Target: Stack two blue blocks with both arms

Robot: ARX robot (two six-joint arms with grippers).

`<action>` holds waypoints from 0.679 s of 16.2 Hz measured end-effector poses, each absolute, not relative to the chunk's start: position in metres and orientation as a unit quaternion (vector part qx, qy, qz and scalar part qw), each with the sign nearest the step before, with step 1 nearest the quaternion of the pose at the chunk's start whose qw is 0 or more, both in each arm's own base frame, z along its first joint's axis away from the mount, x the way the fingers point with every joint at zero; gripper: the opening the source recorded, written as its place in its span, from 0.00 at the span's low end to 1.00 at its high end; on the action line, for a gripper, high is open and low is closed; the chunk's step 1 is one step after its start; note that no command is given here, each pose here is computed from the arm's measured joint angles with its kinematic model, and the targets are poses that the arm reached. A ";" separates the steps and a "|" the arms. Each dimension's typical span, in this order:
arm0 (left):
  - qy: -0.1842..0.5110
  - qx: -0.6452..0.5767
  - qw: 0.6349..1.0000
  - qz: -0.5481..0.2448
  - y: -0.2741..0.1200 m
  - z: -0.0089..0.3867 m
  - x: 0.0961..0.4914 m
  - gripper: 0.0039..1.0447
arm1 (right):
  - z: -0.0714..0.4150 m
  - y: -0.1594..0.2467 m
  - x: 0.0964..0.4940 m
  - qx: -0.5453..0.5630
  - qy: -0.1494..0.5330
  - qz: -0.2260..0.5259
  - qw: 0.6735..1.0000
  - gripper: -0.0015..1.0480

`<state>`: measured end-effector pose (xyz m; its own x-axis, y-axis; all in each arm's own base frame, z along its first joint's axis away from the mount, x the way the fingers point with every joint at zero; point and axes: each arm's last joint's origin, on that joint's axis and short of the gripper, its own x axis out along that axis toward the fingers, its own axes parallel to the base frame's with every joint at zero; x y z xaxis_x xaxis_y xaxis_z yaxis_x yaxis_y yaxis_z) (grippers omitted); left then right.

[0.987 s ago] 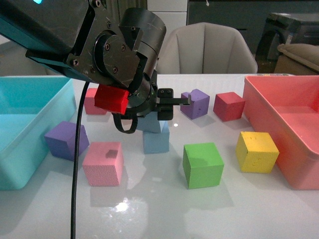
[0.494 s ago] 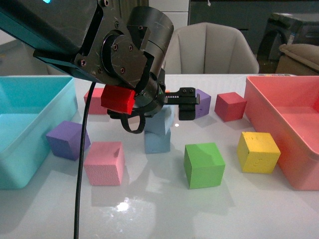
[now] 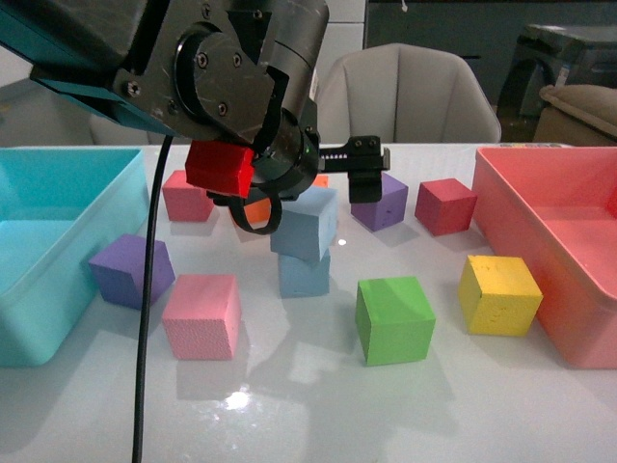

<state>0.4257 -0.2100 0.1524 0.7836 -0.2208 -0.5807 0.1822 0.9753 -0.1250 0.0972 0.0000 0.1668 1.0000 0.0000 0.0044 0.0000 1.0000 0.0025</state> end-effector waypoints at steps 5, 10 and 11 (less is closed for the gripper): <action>0.228 -0.023 0.960 -0.161 -0.179 0.183 0.374 0.94 | 0.167 0.000 0.097 0.001 -0.002 0.000 1.000 0.94; 0.220 0.021 0.962 -0.157 -0.093 0.169 0.293 0.94 | 0.167 0.000 0.097 0.001 -0.002 0.000 1.000 0.94; 0.213 0.020 0.964 -0.158 -0.079 0.171 0.277 0.94 | 0.167 0.000 0.097 0.001 -0.002 0.000 1.000 0.94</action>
<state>0.2770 -0.0787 0.1708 0.8592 -0.2955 -0.4177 0.3124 0.9495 -0.0291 0.0972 0.0000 0.1668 1.0000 0.0000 0.0044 0.0000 1.0000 0.0025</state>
